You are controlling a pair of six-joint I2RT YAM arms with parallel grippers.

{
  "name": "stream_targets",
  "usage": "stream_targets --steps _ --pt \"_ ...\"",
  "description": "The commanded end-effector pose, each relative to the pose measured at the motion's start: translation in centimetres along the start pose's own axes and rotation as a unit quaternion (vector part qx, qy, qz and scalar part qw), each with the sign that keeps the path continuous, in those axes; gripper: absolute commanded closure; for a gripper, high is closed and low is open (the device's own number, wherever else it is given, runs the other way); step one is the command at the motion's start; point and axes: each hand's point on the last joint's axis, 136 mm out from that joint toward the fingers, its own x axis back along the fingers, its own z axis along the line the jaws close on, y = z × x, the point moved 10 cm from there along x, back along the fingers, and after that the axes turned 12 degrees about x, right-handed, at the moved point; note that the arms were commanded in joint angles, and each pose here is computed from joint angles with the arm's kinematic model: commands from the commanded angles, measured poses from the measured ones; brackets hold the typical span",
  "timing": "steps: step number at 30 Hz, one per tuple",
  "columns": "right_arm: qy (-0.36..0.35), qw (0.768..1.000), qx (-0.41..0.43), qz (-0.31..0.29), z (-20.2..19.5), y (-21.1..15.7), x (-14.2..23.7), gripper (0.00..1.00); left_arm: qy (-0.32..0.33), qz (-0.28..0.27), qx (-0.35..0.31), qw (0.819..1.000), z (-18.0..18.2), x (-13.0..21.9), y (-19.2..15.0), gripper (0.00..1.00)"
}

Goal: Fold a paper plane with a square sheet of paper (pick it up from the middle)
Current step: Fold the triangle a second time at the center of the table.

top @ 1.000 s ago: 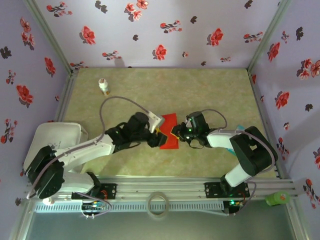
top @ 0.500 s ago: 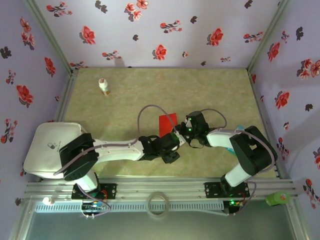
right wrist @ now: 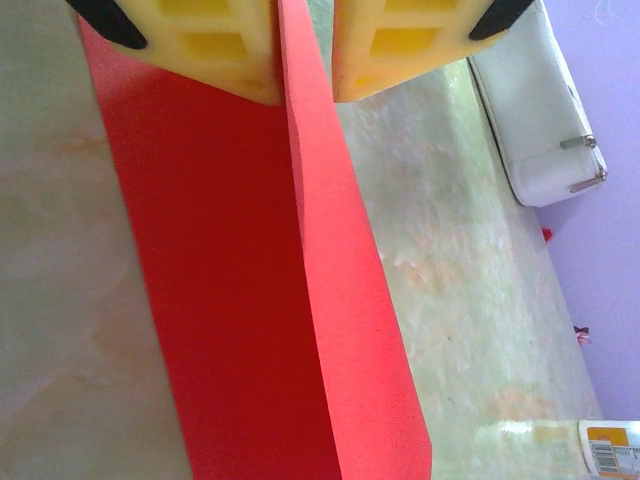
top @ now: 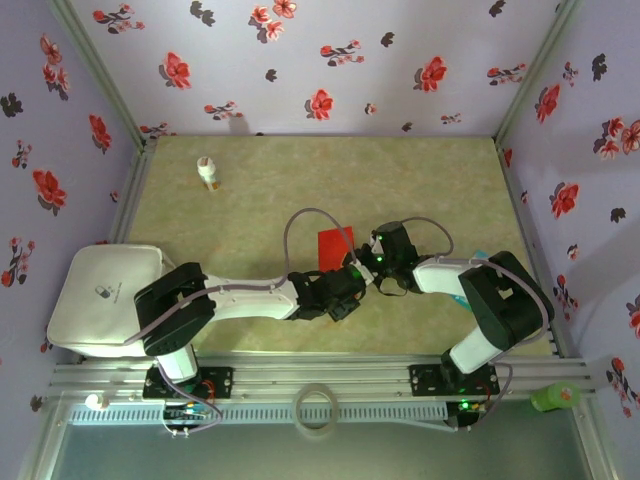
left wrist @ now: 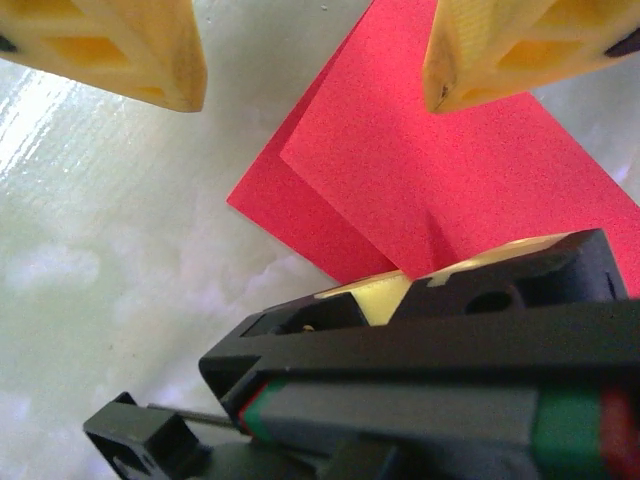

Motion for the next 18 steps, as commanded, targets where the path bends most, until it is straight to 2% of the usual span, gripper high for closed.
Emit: stream_targets --steps 1,4,11,18 --pt "-0.002 1.000 -0.004 -0.010 0.11 0.53 0.10 0.81 0.014 -0.029 0.008 0.999 -0.07 -0.15 1.26 0.46" --pt "-0.003 1.000 -0.005 -0.011 0.04 0.55 0.10 0.81 0.017 -0.036 0.012 0.999 0.08 -0.09 1.30 0.51" --pt "-0.003 1.000 -0.007 -0.012 -0.01 0.62 0.14 0.81 0.016 -0.040 0.009 0.999 0.22 -0.08 1.23 0.71" --pt "-0.005 1.000 -0.008 -0.017 -0.07 0.66 0.35 0.80 0.007 -0.044 0.010 0.999 0.24 0.13 1.26 0.83"
